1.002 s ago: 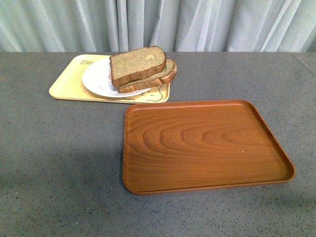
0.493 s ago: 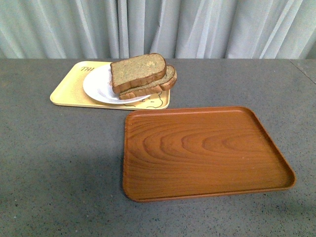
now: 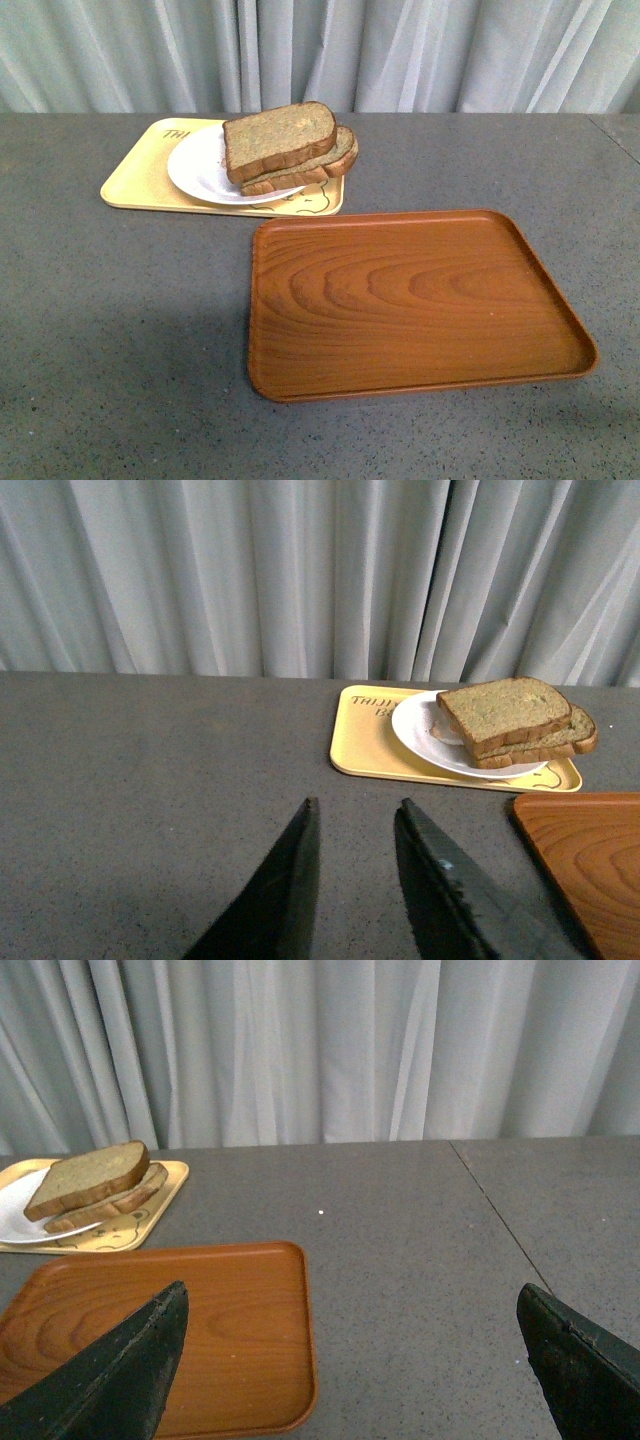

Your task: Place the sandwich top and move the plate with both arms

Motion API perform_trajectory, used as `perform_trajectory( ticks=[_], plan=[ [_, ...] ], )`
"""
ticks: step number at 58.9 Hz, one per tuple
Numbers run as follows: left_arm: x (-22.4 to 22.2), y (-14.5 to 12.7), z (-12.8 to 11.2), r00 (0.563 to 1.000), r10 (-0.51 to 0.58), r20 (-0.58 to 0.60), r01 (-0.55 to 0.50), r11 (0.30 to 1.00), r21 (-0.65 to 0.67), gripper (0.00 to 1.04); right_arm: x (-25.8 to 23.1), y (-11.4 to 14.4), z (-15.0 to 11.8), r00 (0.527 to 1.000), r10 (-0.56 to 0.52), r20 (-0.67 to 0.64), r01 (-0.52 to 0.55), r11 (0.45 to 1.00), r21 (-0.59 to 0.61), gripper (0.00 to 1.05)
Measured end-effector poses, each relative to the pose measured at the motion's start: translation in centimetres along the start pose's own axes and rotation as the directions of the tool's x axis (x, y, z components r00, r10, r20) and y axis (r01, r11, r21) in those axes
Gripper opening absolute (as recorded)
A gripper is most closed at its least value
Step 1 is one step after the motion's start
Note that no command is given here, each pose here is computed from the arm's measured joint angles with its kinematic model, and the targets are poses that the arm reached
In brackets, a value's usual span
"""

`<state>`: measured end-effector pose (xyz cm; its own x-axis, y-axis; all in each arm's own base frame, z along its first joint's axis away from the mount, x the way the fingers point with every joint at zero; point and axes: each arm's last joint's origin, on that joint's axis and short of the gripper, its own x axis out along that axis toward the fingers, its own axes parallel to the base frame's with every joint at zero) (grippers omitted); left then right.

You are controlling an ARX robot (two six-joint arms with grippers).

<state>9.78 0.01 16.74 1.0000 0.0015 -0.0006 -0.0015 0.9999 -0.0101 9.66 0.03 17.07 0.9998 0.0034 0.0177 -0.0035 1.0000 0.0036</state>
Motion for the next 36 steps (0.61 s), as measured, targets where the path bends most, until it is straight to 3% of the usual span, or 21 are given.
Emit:
perform_trajectory(
  ticks=[22, 36],
  plan=[
    [0.00, 0.00, 0.00, 1.000, 0.000, 0.000, 0.000, 1.000, 0.001, 0.97, 0.00, 0.00, 0.00, 1.000, 0.000, 0.000, 0.000, 1.000, 0.000, 0.96],
    [0.00, 0.00, 0.00, 1.000, 0.000, 0.000, 0.000, 1.000, 0.002, 0.96, 0.00, 0.00, 0.00, 1.000, 0.000, 0.000, 0.000, 1.000, 0.000, 0.96]
  ],
)
